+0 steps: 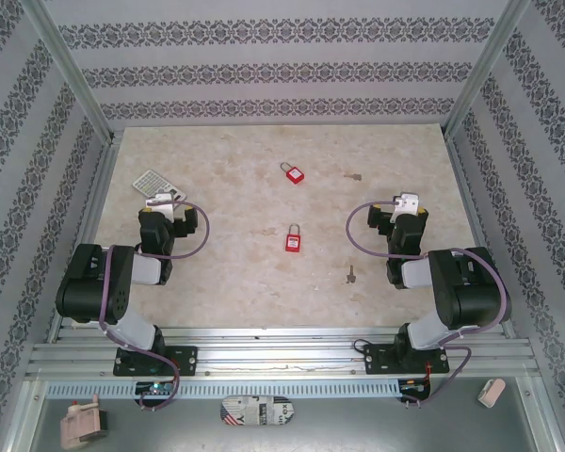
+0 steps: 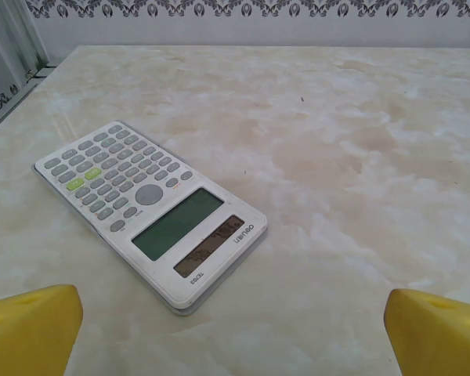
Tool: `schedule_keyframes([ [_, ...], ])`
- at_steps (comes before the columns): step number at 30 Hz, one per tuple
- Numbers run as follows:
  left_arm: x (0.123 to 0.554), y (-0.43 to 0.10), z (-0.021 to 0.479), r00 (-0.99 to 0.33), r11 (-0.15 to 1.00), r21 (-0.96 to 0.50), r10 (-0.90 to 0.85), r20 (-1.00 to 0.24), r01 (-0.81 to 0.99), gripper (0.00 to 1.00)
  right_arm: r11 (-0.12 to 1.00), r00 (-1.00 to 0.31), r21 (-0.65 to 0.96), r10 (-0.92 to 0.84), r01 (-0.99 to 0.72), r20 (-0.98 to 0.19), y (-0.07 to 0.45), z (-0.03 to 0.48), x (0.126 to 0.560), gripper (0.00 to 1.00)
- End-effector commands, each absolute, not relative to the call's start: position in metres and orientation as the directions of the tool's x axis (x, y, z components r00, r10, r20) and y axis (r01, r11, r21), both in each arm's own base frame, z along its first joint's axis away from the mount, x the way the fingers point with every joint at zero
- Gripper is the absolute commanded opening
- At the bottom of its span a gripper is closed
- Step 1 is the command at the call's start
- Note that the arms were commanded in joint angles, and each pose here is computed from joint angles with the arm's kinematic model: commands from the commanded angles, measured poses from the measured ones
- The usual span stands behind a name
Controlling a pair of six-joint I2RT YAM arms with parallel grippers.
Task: Unlock with the key
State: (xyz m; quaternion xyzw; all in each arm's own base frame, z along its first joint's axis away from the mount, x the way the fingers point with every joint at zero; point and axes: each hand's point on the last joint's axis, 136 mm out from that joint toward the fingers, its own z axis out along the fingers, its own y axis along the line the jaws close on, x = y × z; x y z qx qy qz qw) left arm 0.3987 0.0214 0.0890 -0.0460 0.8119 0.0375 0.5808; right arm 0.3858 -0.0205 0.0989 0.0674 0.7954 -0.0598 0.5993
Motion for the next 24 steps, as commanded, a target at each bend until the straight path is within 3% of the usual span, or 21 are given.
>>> schedule_keyframes([
  [1, 0.3985, 0.0212, 0.0888, -0.327, 0.992, 0.027, -0.015, -0.945, -0.121, 0.99, 0.989, -0.252, -0.014, 0.024, 0.149, -0.967, -0.0132, 0.1064, 0.3915, 0.98],
  [24, 0.3986, 0.0209, 0.0889, -0.326, 0.992, 0.027, -0.014, -0.945, -0.119, 0.99, 0.988, -0.253, -0.004, 0.036, 0.156, -0.967, -0.0155, 0.1064, 0.3918, 0.98],
])
